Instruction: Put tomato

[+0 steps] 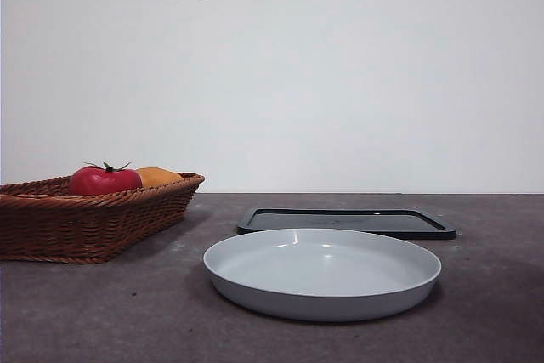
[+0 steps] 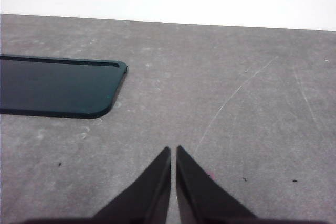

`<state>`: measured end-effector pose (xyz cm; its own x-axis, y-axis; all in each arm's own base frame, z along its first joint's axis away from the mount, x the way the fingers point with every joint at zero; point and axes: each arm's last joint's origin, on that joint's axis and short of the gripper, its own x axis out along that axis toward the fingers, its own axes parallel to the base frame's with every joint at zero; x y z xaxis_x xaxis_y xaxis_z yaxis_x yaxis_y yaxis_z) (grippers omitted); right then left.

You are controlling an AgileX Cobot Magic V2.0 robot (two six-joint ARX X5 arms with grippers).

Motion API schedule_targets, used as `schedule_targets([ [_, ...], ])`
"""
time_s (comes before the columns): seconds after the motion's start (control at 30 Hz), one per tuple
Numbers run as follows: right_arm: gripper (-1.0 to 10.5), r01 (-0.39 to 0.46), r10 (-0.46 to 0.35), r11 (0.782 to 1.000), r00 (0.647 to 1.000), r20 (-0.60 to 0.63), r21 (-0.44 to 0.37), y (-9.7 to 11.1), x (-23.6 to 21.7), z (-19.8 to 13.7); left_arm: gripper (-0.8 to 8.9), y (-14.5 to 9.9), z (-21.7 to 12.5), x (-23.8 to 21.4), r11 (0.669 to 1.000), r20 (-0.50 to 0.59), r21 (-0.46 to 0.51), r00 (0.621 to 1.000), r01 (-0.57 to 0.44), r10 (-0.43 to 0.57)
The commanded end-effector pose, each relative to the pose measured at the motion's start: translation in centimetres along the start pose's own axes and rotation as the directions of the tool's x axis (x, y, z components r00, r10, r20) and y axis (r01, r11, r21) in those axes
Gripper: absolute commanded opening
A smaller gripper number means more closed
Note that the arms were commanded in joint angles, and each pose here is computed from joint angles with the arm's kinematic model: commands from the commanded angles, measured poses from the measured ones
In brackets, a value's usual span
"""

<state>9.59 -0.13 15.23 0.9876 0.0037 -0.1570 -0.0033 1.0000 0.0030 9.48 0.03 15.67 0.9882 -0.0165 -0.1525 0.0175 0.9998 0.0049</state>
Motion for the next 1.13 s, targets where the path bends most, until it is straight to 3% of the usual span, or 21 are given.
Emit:
schedule_targets([
  [0.03,0.1,0.001,-0.001,1.000,1.000,0.007,-0.006,0.0,0.0,-0.1,0.32,0.0,-0.7,0.2,1.000,-0.025,0.000,1.000,0.000,0.000],
  [0.17,0.1,0.000,0.000,1.000,1.000,0.007,0.003,0.0,0.0,-0.1,0.19,0.0,-0.7,0.2,1.000,-0.023,-0.006,1.000,0.000,0.000],
  [0.33,0.1,-0.002,0.001,0.998,1.000,0.013,0.062,0.0,0.0,0.1,0.16,0.0,-0.5,0.1,0.996,-0.011,-0.095,1.000,-0.001,0.000],
  [0.5,0.1,-0.029,0.014,0.977,0.997,0.074,0.212,0.1,-0.7,2.1,0.16,0.0,1.2,-0.4,0.983,0.038,-0.182,0.999,0.007,0.000],
  [0.73,0.1,-0.158,0.110,0.937,0.980,0.165,0.311,0.4,-2.4,6.7,0.16,-0.1,5.4,-1.7,0.969,0.102,-0.246,0.995,0.033,-0.008],
  [0.87,0.1,-0.207,0.168,0.926,0.975,0.149,0.316,0.5,-2.6,9.4,0.16,-0.2,8.2,-2.1,0.966,0.071,-0.252,0.997,0.049,-0.032],
  [1.03,0.1,-0.275,0.250,0.909,0.961,0.119,0.314,0.8,-1.9,13.0,0.16,-0.5,12.0,-1.7,0.959,0.003,-0.254,0.991,0.127,-0.130],
  [1.13,0.1,-0.347,0.338,0.883,0.937,0.084,0.316,1.0,-0.8,15.3,0.16,-0.8,14.3,-0.9,0.950,-0.027,-0.257,0.982,0.176,-0.189],
])
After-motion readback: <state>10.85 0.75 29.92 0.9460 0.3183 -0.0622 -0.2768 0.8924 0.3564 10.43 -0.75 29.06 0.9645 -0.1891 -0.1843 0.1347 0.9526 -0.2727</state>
